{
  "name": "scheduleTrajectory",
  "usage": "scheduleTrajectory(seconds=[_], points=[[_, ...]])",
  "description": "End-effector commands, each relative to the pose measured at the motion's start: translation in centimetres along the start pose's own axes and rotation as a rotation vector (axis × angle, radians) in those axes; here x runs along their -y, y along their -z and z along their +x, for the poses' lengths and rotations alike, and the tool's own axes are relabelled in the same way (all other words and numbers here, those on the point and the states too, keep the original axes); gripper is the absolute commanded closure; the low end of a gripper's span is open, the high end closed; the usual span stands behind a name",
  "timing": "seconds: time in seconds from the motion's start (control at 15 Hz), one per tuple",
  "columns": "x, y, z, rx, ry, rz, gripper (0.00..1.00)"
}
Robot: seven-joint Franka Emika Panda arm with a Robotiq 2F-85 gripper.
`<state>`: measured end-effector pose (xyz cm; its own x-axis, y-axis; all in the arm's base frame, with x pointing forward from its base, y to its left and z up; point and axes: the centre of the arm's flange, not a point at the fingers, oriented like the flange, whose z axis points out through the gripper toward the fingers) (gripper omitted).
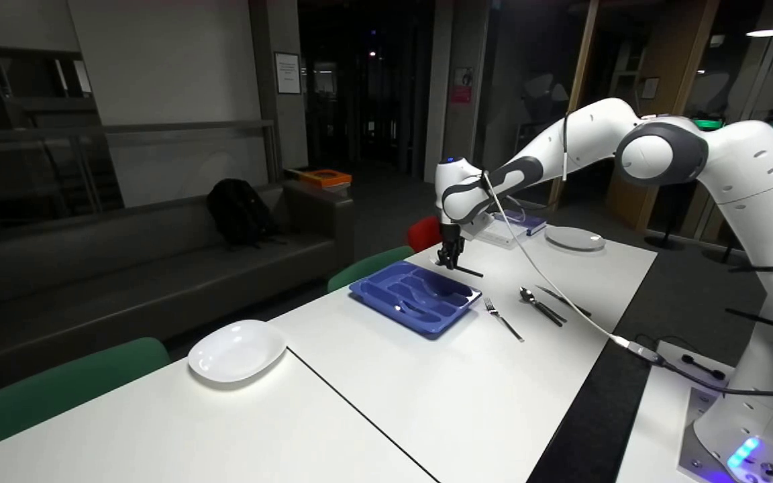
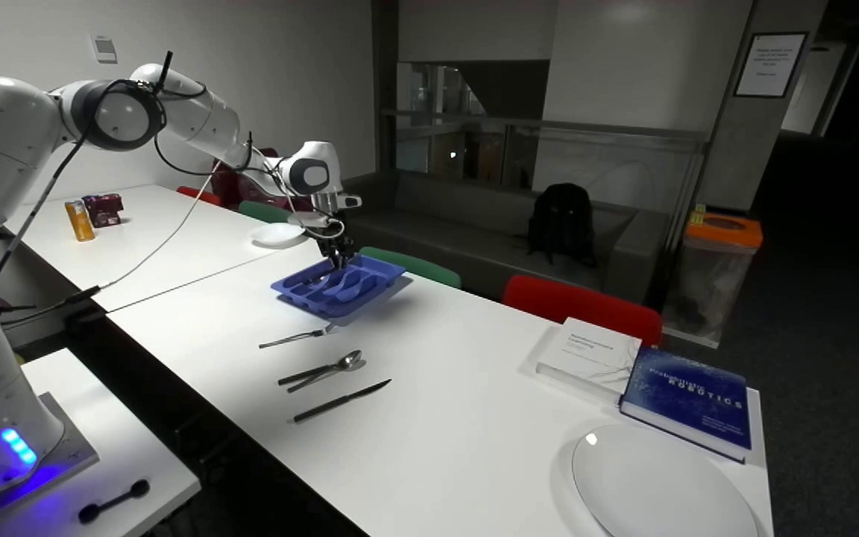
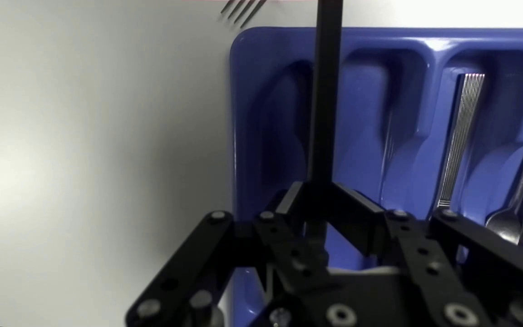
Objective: Put the fork inside the cutlery tray
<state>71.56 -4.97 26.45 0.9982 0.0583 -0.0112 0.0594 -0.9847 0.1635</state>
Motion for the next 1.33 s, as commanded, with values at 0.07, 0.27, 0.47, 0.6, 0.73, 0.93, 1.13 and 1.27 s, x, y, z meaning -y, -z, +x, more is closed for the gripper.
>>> scheduleTrajectory(seconds=[0.07,0.27,0.47,0.6,0.73,0.93,1.13,1.27], points=[[-1.7,0.2,1.9,-0.043,-0.017,0.019,0.95],[-2.7,0.2,2.3,-0.053,-0.03,0.024,0.95],[-2.9,-0.1,2.9,-0.054,-0.038,0.027,0.95],[-2.6,-0.4,3.2,-0.052,-0.037,0.026,0.95],[-2.4,-0.6,3.8,-0.054,-0.035,0.024,0.95],[-2.2,-1.0,4.4,-0.055,-0.035,0.029,0.95],[-2.1,-1.0,4.4,-0.045,-0.042,0.044,0.95],[-1.6,0.2,2.5,-0.026,-0.04,0.073,0.95]])
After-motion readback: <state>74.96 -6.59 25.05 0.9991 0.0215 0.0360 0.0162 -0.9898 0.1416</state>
